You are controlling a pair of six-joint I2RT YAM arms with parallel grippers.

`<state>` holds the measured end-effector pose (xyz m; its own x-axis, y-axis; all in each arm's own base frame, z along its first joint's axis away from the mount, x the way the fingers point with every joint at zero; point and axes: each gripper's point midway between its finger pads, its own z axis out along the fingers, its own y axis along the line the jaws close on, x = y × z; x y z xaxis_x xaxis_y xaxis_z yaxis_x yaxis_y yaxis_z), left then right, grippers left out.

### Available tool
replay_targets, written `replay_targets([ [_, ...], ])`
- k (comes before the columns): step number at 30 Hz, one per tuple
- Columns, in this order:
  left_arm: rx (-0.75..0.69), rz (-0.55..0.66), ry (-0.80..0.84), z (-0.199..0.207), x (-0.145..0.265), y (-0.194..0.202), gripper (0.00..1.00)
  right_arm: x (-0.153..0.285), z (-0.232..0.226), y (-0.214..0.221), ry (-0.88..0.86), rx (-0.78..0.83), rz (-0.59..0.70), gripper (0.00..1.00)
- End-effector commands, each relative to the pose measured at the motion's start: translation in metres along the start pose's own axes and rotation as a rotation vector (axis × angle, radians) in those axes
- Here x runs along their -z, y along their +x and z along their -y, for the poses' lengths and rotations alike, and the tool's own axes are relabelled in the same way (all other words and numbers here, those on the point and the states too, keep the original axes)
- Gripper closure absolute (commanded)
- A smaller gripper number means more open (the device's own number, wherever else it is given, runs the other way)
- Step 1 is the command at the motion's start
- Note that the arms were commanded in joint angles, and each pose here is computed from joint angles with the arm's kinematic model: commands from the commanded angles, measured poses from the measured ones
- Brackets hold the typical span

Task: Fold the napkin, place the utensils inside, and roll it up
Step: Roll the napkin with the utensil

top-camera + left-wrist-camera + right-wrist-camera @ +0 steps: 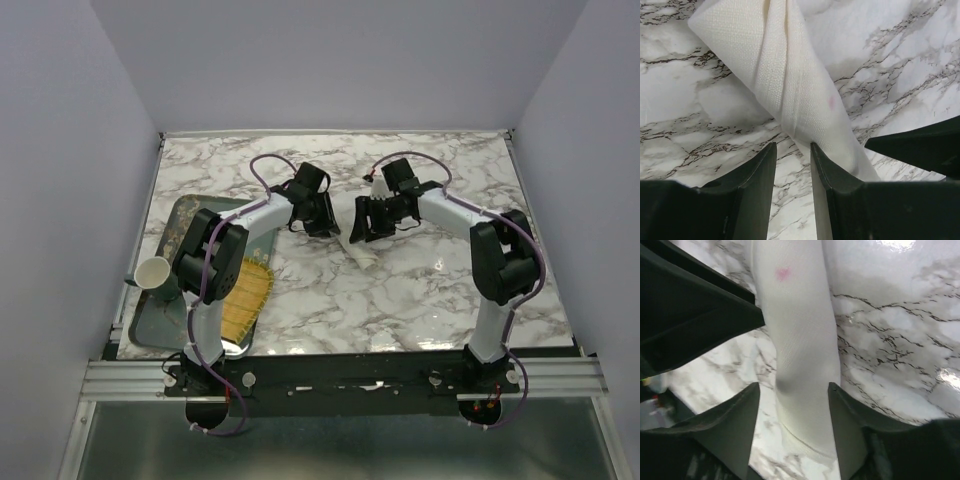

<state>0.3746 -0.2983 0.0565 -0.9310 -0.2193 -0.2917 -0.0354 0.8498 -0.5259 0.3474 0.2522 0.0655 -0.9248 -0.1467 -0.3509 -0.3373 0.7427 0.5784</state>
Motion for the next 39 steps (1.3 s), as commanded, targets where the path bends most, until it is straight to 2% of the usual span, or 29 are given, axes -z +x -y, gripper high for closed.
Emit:
replay_targets([
  [1,-0.01,0.001,-0.013,-0.003,0.0,0.002,0.59,0.009,0.011,0.011,0.331,0.239,0.005,0.3],
  [2,-0.009,0.011,-0.02,-0.004,0.001,0.0,0.59,0.013,0.019,0.01,0.43,0.266,0.023,0.09],
  [3,-0.011,0.016,-0.023,-0.004,0.001,0.0,0.59,0.011,0.01,0.013,0.452,0.308,0.026,0.0],
  [9,0.013,0.035,-0.033,-0.008,0.007,-0.002,0.59,0.013,0.007,0.01,0.639,0.398,0.072,0.0],
  [13,0.064,0.062,-0.057,-0.025,0.013,-0.005,0.59,0.016,0.015,0.011,0.725,0.39,0.084,0.0],
  [17,0.141,0.117,-0.037,-0.042,0.029,-0.017,0.59,0.008,0.021,0.016,0.726,0.388,0.067,0.0],
  [19,0.158,0.121,-0.046,-0.05,0.033,-0.021,0.59,0.004,0.02,0.018,0.712,0.379,0.06,0.04],
  [25,0.163,0.128,-0.027,-0.053,0.042,-0.022,0.59,-0.009,0.01,0.02,0.635,0.365,0.059,0.13],
  [34,0.166,0.118,-0.002,-0.05,0.042,-0.022,0.59,-0.024,0.009,0.029,0.588,0.351,0.021,0.15],
  [39,0.164,0.112,0.007,-0.048,0.04,-0.023,0.59,-0.028,0.012,0.033,0.587,0.35,0.002,0.19],
])
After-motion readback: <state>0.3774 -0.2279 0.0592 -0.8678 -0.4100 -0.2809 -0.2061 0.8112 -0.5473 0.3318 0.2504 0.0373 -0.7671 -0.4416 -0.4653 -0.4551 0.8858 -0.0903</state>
